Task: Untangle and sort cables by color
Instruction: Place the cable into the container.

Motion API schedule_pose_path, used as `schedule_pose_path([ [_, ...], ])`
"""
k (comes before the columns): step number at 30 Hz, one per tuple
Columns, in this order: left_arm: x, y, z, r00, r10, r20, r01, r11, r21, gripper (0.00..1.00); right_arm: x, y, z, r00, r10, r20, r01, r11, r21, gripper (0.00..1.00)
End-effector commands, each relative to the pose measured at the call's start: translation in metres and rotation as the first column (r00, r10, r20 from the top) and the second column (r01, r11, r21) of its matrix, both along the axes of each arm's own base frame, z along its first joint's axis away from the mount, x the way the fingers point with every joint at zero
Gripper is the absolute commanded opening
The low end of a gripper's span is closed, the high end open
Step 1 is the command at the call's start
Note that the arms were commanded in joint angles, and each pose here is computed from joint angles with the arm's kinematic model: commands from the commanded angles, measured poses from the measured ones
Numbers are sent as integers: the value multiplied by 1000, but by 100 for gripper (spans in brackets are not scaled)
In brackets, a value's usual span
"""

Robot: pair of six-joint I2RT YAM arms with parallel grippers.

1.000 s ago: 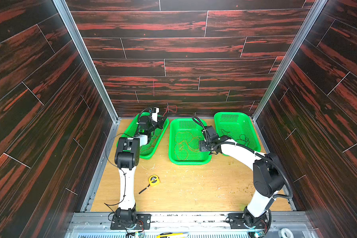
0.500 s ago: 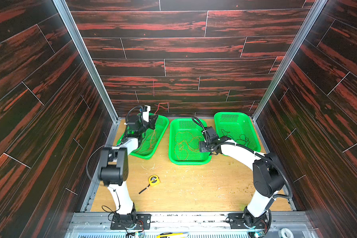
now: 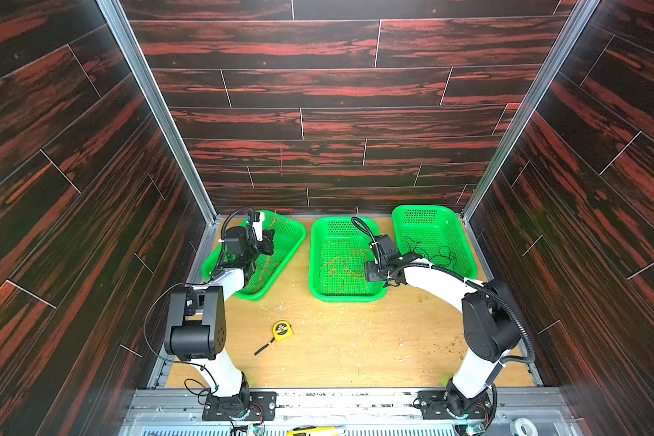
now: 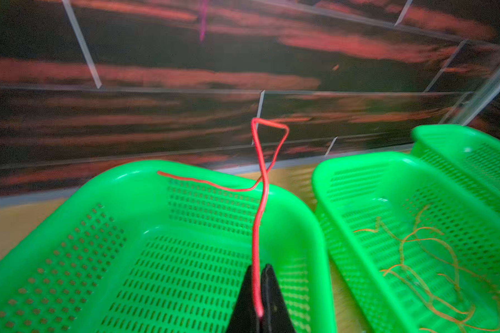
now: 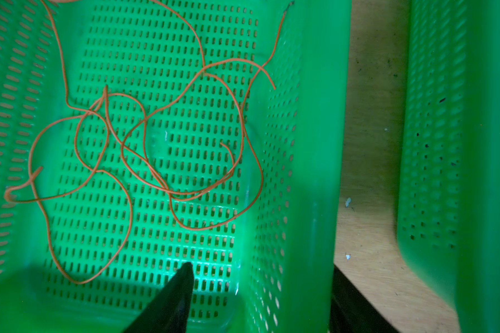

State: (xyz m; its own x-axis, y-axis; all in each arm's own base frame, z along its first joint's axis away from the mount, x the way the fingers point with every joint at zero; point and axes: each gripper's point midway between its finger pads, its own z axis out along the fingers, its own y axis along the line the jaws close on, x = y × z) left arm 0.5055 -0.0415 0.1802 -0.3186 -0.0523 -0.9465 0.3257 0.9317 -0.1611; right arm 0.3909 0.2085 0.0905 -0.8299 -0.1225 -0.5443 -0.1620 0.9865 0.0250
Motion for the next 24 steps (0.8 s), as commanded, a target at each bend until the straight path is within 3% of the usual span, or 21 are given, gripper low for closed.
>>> schedule_pose_path([
  [1,5,12,-32,993,35,-116,-33,999,23,0,-4,2,13,1000,0,23,-1,1000,28,71],
  [11,12,17,-85,969,53,-240,-56,998,-8,0,-12,12,66,980,87,178,-110,986,123,77],
  [12,12,17,-89,967,55,-248,-59,998,-10,5,-13,12,69,979,88,185,-112,986,122,78],
  [14,13,15,-89,970,47,-238,-52,998,-18,31,-16,12,78,973,105,204,-132,984,123,80],
  [15,13,17,-83,975,56,-215,-62,998,-21,40,-16,12,82,970,110,216,-139,982,125,81],
  [18,7,20,-56,990,84,-117,-87,996,-22,60,-20,11,99,956,128,264,-167,977,133,85],
  [21,-2,26,-32,989,124,-79,-125,992,-7,71,-25,9,112,941,143,307,-193,972,136,89],
  [22,-6,27,-22,990,132,-59,-132,991,-2,93,-27,9,116,935,153,321,-206,969,137,90],
  [23,-11,28,-12,989,143,-42,-143,990,-1,99,-29,9,121,927,165,338,-222,966,136,98],
  [24,-17,30,-5,988,153,-28,-153,988,0,99,-31,6,125,920,166,356,-227,965,135,99],
])
